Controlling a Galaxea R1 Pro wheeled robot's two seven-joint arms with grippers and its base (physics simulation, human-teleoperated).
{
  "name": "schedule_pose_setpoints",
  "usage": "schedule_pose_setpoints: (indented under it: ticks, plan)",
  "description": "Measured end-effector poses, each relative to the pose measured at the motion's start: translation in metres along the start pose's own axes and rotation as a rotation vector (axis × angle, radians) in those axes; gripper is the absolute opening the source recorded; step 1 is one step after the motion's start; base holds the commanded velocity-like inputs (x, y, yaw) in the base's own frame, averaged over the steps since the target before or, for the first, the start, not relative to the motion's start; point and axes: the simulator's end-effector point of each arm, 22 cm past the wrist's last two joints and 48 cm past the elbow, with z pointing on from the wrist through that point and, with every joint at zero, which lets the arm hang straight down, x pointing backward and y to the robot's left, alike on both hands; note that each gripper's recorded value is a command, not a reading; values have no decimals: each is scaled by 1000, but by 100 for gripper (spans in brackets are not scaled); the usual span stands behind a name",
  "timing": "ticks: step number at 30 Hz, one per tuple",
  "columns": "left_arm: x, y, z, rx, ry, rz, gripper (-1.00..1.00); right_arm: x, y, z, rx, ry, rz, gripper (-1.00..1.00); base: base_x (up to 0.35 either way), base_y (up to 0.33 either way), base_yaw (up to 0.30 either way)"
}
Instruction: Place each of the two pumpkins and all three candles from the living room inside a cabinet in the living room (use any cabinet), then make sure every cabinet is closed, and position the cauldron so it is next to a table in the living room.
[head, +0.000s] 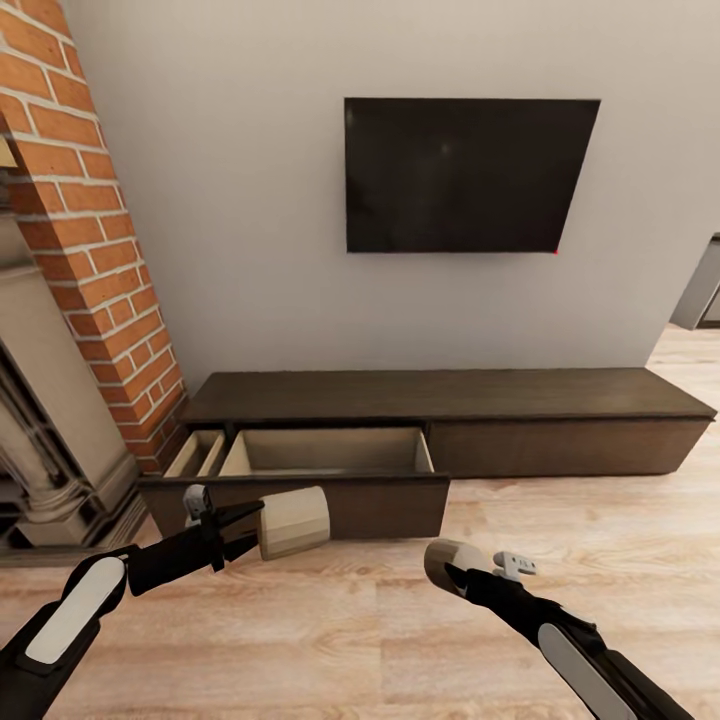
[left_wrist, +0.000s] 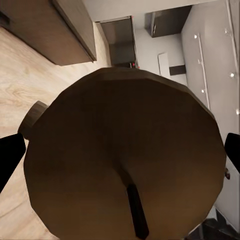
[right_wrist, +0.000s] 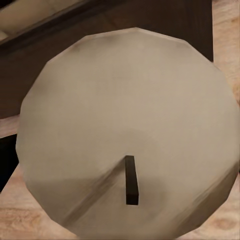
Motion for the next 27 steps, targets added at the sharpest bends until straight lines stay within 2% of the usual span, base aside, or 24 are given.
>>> schedule_pose_setpoints:
  ticks: [9, 16, 27]
  plan:
    - [-5, -18, 1, 2, 0, -2, -100, -12, 9, -9, -5, 5, -3, -100, 0, 0, 3]
    - [-5, -17, 0, -2, 0, 0, -100, -12, 11, -9, -9, 3, -5, -100, 15, 6, 0]
    - [-6, -17, 0, -6, 0, 2, -100, -11, 11, -9, -8, 7, -6, -100, 65, 117, 0]
